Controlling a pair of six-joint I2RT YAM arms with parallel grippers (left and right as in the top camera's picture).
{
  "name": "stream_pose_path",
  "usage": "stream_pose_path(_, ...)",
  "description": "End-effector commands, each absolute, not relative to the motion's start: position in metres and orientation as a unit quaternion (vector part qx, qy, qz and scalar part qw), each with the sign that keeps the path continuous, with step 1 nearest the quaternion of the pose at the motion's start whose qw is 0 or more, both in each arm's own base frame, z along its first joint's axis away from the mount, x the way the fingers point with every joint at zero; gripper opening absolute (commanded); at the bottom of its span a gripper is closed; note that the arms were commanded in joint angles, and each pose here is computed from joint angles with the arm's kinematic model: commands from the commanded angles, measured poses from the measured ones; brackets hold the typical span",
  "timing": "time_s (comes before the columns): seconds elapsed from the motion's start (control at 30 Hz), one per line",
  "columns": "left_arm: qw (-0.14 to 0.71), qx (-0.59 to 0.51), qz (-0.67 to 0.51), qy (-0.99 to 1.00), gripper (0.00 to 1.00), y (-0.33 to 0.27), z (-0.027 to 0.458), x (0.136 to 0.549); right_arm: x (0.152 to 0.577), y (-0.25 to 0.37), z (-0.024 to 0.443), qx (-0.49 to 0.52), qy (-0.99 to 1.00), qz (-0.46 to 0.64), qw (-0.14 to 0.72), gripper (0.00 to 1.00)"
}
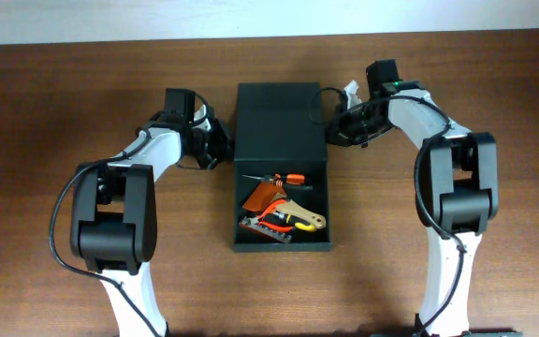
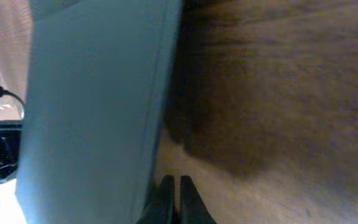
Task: Pack container
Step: 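Push the lid edges with both grippers to swing it closed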
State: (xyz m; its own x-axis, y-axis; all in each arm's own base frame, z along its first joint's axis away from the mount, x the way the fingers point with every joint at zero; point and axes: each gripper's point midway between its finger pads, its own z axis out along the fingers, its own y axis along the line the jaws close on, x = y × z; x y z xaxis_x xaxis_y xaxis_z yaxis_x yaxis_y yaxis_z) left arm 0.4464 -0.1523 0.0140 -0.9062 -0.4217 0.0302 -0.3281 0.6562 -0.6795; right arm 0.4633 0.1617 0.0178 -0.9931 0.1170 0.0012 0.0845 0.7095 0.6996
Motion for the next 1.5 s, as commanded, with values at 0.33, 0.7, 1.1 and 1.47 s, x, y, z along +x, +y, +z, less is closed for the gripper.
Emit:
stream_pose_path(0.33,0.116,-0.130,-0.416,0.893,0.02,-0.167,0.038,0.466,0.483,0.179,0.045,-0.071,0.904,0.406,0.112,0.04)
stream_pose_path(0.7,0.152,-0.075,-0.422,0.891,0.02,-0.157,0.048,0.474,0.486,0.182,0.070,-0.122,0.891,0.410,0.153,0.04)
stream_pose_path(1.1,0.183,-0.030,-0.454,0.872,0.02,-0.164,0.082,0.491,0.489,0.183,0.115,-0.161,0.875,0.407,0.206,0.03)
stream_pose_path(1.47,0.179,0.017,-0.477,0.860,0.02,-0.168,0.110,0.476,0.473,0.182,0.154,-0.183,0.868,0.405,0.220,0.04)
